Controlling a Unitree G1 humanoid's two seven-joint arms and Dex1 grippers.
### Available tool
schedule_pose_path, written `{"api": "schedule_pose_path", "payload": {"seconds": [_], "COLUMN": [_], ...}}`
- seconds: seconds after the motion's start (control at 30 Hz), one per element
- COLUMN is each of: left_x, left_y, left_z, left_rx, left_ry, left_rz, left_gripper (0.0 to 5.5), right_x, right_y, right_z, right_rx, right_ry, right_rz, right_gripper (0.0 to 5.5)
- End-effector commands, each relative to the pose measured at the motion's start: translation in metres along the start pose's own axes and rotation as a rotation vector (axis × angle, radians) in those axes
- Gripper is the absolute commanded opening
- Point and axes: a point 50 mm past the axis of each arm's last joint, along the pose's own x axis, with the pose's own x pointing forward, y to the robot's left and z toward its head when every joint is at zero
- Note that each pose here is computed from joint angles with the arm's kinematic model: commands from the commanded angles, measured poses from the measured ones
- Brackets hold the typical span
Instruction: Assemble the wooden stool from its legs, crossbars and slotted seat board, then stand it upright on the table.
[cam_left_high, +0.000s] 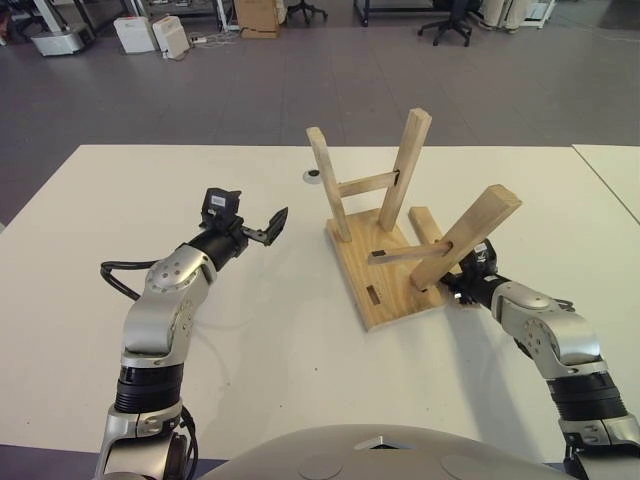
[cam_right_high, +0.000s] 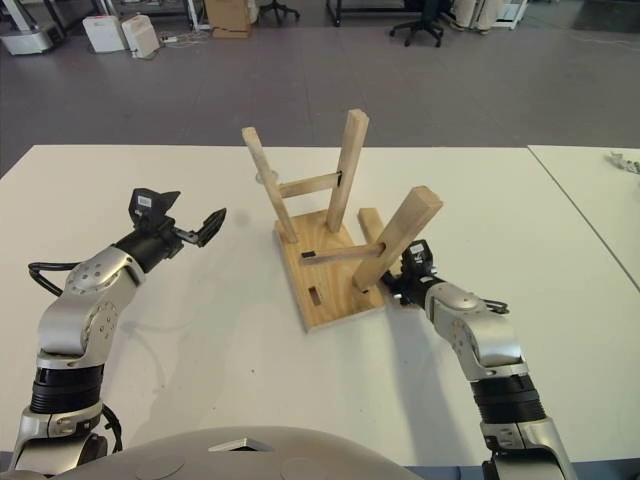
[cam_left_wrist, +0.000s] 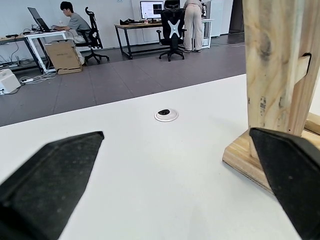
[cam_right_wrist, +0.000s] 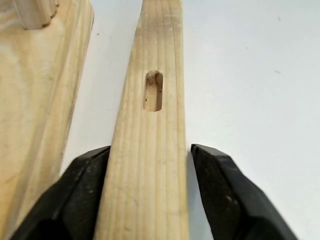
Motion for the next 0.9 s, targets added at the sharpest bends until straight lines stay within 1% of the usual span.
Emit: {"api": "schedule_pose_path", "payload": {"seconds": [0.03,0.07,0.13,0.2,0.27,0.33,0.37,0.4,0.43,0.5,0.57,0.6,0.7,0.77,0.8,0.9], "left_x": [0.004,0.004,0.006,0.014,0.021,0.028,0.029,0.03,0.03,0.026,0.022,0.021,0.018,0.015,0.013,0.011], "left_y": [0.002,0.003,0.01,0.01,0.001,-0.015,-0.023,-0.031,-0.037,-0.047,-0.057,-0.06,-0.066,-0.065,-0.065,-0.068], "left_z": [0.015,0.022,0.039,0.079,0.116,0.157,0.177,0.197,0.211,0.237,0.25,0.252,0.251,0.253,0.253,0.251], "left_rx": [0.028,0.025,0.017,-0.064,-0.16,-0.267,-0.317,-0.358,-0.393,-0.459,-0.512,-0.527,-0.543,-0.56,-0.562,-0.561], "left_ry": [-0.051,-0.077,-0.122,-0.261,-0.387,-0.514,-0.571,-0.625,-0.663,-0.734,-0.764,-0.762,-0.754,-0.769,-0.773,-0.765], "left_rz": [0.026,0.035,0.083,0.087,0.018,-0.107,-0.181,-0.258,-0.316,-0.424,-0.524,-0.563,-0.615,-0.627,-0.634,-0.657], "left_gripper": [5.36,5.36,5.36,5.36,5.4,5.4,5.4,5.4,5.4,5.4,5.4,5.4,4.9,4.47,4.36,3.78], "right_x": [0.002,0.002,-0.003,-0.022,-0.044,-0.068,-0.081,-0.096,-0.107,-0.126,-0.131,-0.129,-0.127,-0.127,-0.126,-0.119], "right_y": [-0.012,-0.017,-0.034,-0.06,-0.069,-0.058,-0.044,-0.024,-0.005,0.041,0.069,0.078,0.087,0.086,0.085,0.081], "right_z": [-0.013,-0.005,0.027,0.086,0.136,0.193,0.22,0.243,0.258,0.273,0.272,0.271,0.268,0.267,0.267,0.268], "right_rx": [-0.019,0.0,0.022,-0.055,-0.137,-0.27,-0.36,-0.446,-0.516,-0.618,-0.675,-0.685,-0.67,-0.65,-0.642,-0.632], "right_ry": [0.055,0.005,-0.174,-0.435,-0.634,-0.84,-0.941,-1.039,-1.111,-1.252,-1.286,-1.285,-1.281,-1.275,-1.269,-1.236], "right_rz": [-0.077,-0.1,-0.162,-0.234,-0.24,-0.159,-0.091,0.004,0.091,0.344,0.498,0.538,0.573,0.563,0.555,0.515], "right_gripper": [2.16,2.09,2.08,2.08,2.08,2.08,2.08,2.08,2.08,2.08,2.08,2.08,2.08,2.08,2.08,2.08]}}
